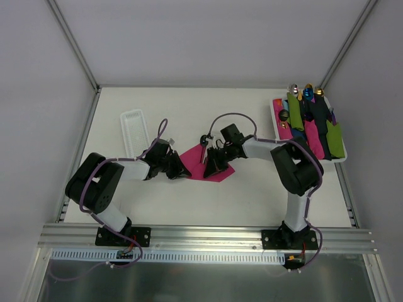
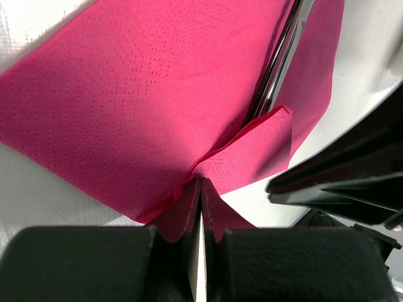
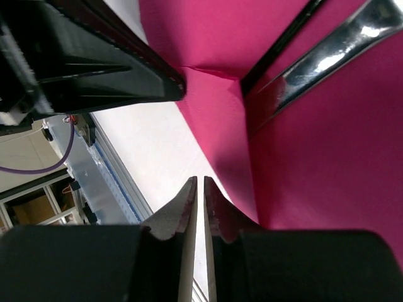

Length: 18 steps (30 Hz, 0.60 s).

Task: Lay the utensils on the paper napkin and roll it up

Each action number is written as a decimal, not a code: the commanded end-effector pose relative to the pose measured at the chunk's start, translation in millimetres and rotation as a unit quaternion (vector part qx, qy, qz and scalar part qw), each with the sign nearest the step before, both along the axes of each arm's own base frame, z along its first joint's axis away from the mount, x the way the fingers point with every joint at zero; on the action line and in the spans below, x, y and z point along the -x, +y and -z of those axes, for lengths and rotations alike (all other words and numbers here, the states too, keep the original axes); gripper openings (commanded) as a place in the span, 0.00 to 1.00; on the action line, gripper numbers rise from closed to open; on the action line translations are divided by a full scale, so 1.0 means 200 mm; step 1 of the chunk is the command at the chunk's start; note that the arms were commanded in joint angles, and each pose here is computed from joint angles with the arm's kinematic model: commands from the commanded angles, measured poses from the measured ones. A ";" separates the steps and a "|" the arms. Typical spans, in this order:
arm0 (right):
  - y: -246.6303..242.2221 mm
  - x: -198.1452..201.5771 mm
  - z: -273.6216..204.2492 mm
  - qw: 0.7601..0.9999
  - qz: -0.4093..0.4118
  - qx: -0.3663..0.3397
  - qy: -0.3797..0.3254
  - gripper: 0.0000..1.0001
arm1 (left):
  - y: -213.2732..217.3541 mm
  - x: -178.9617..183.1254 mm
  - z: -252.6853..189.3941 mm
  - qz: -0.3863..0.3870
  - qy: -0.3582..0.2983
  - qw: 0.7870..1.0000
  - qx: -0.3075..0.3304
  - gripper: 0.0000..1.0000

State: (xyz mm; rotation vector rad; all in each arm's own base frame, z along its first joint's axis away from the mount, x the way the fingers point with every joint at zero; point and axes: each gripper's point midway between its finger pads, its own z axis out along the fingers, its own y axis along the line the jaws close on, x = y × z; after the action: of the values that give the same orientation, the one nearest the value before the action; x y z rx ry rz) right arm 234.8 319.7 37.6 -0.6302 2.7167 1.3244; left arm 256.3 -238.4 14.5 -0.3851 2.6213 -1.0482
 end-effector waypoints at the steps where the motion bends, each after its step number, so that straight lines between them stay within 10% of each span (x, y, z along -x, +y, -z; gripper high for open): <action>1: 0.04 -0.02 -0.02 1.000 -0.001 -0.016 0.013 0.11 | 0.07 0.05 0.13 -0.011 0.024 0.998 -0.052 0.00; 18: -0.16 0.03 0.18 0.997 0.013 0.041 0.065 0.10 | 0.10 0.07 0.15 -0.014 0.030 0.997 -0.067 0.00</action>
State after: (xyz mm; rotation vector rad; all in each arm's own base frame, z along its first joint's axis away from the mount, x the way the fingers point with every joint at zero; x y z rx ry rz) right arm 238.4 301.5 15.7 -0.5239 2.8113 1.3567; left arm 256.4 -238.0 14.0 -0.3874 2.6221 -1.0449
